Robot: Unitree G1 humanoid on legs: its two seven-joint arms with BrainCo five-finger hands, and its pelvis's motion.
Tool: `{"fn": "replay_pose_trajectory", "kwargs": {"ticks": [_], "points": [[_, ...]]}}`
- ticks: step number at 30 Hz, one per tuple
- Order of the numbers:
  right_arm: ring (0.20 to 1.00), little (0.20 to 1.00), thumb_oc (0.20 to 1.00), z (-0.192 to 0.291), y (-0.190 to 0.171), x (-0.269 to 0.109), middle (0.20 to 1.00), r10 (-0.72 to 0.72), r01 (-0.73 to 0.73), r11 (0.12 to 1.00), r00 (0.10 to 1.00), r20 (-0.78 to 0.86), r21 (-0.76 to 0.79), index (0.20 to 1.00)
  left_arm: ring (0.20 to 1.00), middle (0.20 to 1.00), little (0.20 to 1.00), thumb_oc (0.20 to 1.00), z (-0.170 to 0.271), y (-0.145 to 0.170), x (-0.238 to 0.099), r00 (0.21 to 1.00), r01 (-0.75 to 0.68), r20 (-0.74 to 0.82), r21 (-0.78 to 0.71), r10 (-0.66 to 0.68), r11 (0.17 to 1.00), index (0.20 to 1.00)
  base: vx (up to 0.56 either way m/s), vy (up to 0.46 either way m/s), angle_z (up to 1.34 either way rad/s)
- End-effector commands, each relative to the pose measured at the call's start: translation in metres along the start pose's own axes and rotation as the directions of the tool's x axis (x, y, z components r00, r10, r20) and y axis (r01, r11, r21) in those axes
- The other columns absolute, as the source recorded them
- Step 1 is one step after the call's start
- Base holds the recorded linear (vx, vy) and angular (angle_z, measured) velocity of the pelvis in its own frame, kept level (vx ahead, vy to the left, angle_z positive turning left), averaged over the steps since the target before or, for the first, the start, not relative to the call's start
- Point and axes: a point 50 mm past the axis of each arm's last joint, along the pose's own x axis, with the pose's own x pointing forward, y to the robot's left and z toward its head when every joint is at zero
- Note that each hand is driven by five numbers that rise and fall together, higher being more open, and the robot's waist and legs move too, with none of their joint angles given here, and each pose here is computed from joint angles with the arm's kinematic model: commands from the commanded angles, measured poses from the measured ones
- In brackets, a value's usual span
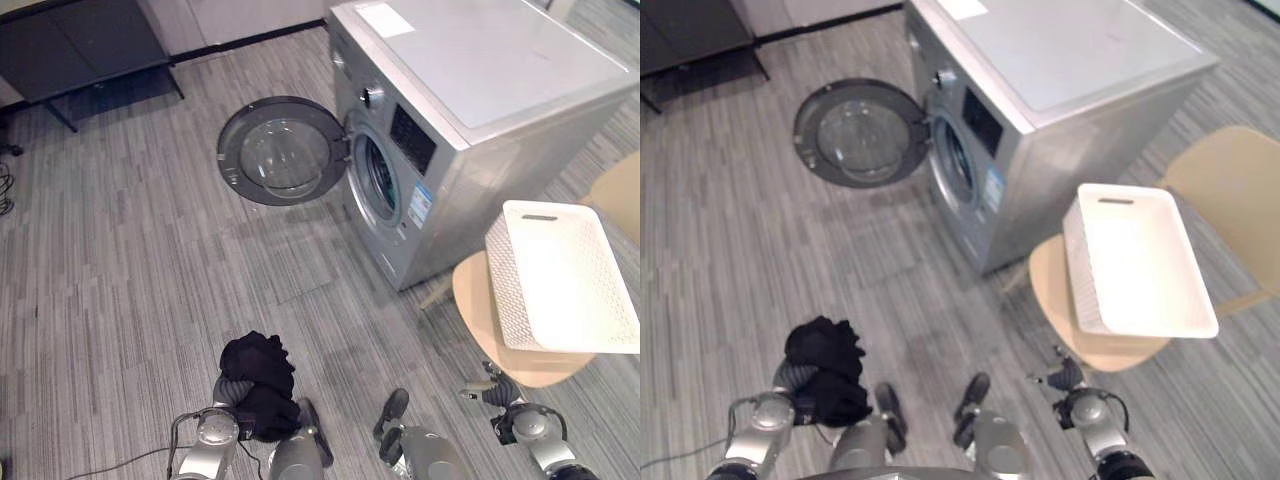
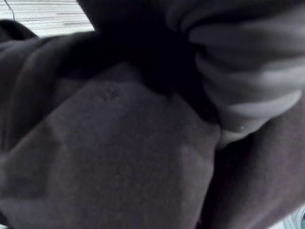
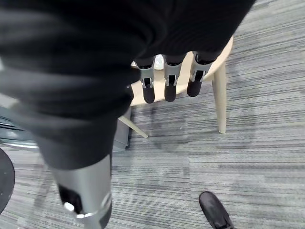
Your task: Grab the laundry basket,head to the washer,open it,put in the laundry and shut it.
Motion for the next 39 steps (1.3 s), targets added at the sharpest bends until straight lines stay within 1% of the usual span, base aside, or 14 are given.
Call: {"fn": "replay_pose_trajectory", "kwargs": {"ticks": [1,6,13,17,21,27,30,34,36,39], "points": [[1.0,1.0,1.0,-0.001,0.017,-0.006,1.0,0.042,-0.042,0.999,0.999,0.018,-0.013,1.0,0.2,0.2,0.2,0.2,0.023,0.028,0.002,0.992,-0.068,0.111,0.053,0.061,0.996,0.2,0.31,0.208,0.45],[1.0,1.0,1.0,0.016,0.023,-0.005,1.0,0.062,-0.061,0.998,0.995,0.084,-0.015,1.0,0.2,0.2,0.2,0.2,0.023,0.032,0.001,0.991,-0.078,0.118,0.086,0.068,0.993,0.2,0.25,0.174,0.72],[1.0,1.0,1.0,0.016,0.025,-0.007,1.0,0.087,-0.083,0.995,0.992,0.092,-0.048,1.0,0.2,0.2,0.2,0.2,0.02,0.028,0.003,0.994,-0.065,0.094,0.093,0.056,0.993,0.2,0.26,0.02,0.62],[1.0,1.0,1.0,0.007,0.03,-0.012,1.0,0.104,-0.101,0.994,0.992,0.072,-0.051,1.0,0.2,0.2,0.2,0.2,0.015,0.015,0.0,0.996,-0.019,0.088,0.116,0.009,0.993,0.2,0.24,-0.083,0.23],[1.0,1.0,1.0,-0.005,0.025,-0.012,1.0,0.102,-0.099,0.99,0.994,0.028,-0.096,1.0,0.2,0.2,0.2,0.2,0.002,0.003,-0.006,0.998,0.026,0.053,0.082,-0.03,0.996,0.2,0.35,-0.138,0.26],[1.0,1.0,1.0,-0.002,0.018,-0.009,1.0,0.065,-0.063,0.995,0.997,0.031,-0.075,1.0,0.2,0.2,0.2,0.2,0.008,0.003,-0.004,0.997,0.025,0.072,0.08,-0.031,0.996,0.2,0.16,0.037,-0.53],[1.0,1.0,1.0,-0.003,0.013,-0.008,1.0,0.044,-0.042,0.997,0.999,0.027,-0.072,1.0,0.2,0.2,0.2,0.2,0.015,0.003,-0.002,0.995,0.02,0.093,0.048,-0.025,0.999,0.2,0.21,0.095,-0.95],[1.0,1.0,1.0,-0.006,0.011,-0.006,1.0,0.034,-0.033,0.997,0.999,0.011,-0.073,1.0,0.2,0.2,0.2,0.2,0.015,-0.003,-0.002,0.995,0.037,0.091,0.039,-0.041,0.999,0.2,0.35,0.229,-1.29],[1.0,1.0,1.0,-0.011,0.015,-0.005,1.0,0.045,-0.047,0.997,0.999,-0.023,-0.06,1.0,0.2,0.2,0.2,0.2,0.01,-0.008,-0.002,0.995,0.069,0.068,0.052,-0.072,0.996,0.2,0.41,0.353,-1.02],[1.0,1.0,1.0,-0.01,0.018,-0.004,1.0,0.051,-0.052,0.997,0.998,-0.03,-0.049,1.0,0.2,0.2,0.2,0.2,0.013,-0.003,0.0,0.995,0.058,0.073,0.077,-0.064,0.995,0.2,0.25,0.261,-0.32]]}}
